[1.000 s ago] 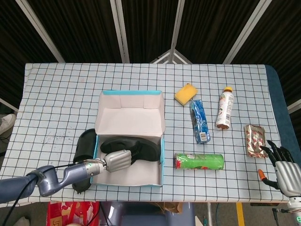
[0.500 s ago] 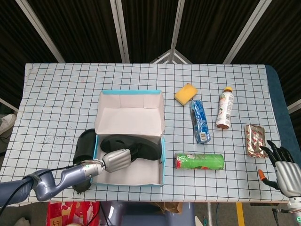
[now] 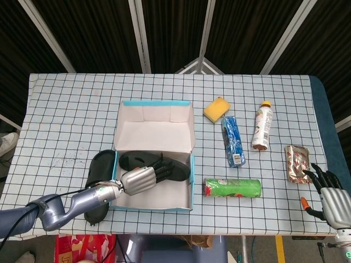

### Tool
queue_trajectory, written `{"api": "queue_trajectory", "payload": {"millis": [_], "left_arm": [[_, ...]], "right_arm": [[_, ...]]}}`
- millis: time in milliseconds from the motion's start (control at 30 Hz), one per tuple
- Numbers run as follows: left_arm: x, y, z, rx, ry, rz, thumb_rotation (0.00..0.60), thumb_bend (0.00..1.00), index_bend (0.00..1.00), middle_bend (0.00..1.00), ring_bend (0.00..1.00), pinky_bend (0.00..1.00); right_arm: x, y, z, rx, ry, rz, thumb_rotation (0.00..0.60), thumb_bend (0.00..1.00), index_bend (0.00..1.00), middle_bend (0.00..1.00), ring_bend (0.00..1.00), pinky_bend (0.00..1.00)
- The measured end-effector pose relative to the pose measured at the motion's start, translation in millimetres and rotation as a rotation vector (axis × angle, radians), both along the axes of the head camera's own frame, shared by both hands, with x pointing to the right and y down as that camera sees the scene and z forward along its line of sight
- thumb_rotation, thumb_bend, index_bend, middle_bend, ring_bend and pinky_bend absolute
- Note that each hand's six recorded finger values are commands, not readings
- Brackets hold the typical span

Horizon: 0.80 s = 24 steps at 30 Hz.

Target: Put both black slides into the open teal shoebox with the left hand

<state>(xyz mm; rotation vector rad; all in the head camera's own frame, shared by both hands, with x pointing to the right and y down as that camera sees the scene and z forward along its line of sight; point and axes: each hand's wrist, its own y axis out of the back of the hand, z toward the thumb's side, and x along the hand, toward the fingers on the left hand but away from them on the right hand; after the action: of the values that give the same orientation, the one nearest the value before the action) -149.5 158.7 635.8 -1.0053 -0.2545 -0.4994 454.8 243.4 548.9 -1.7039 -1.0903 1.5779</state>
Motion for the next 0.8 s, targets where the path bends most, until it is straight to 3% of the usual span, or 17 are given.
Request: {"api": "queue_trajectory", "payload": {"millis": [333,467,567,667,800], "left_arm": [[1,0,-38,0.014,0.068,-0.004,0.600,0.36,0.07,0.13,0.00,0.25],[-9,1,-64,-0.004,0.124,-0.070,0.600,0.36,0.08,0.18,0.02,0.25],[-24,2,-85,-0.091,0.201,-0.223,0.600,0.33,0.08,0.18,0.02,0.25],[-51,4,-102,-0.228,0.285,-0.451,0.600,0.31,0.07,0.17,0.02,0.25],[-92,6,-102,-0.409,0.334,-0.706,0.600,0.29,0.07,0.16,0.02,0.25]], "right_arm": [[1,0,-1,0.001,-0.004,0.003,0.600,0.39,0.17,0.05,0.13,0.07],[1,0,-3,0.007,-0.004,0.005,0.600,0.39,0.17,0.05,0.13,0.07],[1,0,-4,0.011,-0.006,0.004,0.600,0.39,0.17,0.05,0.13,0.07],[0,1,-5,0.014,-0.010,0.002,0.600,0.39,0.17,0.05,0.13,0.07],[0,1,-6,0.013,-0.010,0.001,0.600,0.39,0.17,0.05,0.13,0.07]]}}
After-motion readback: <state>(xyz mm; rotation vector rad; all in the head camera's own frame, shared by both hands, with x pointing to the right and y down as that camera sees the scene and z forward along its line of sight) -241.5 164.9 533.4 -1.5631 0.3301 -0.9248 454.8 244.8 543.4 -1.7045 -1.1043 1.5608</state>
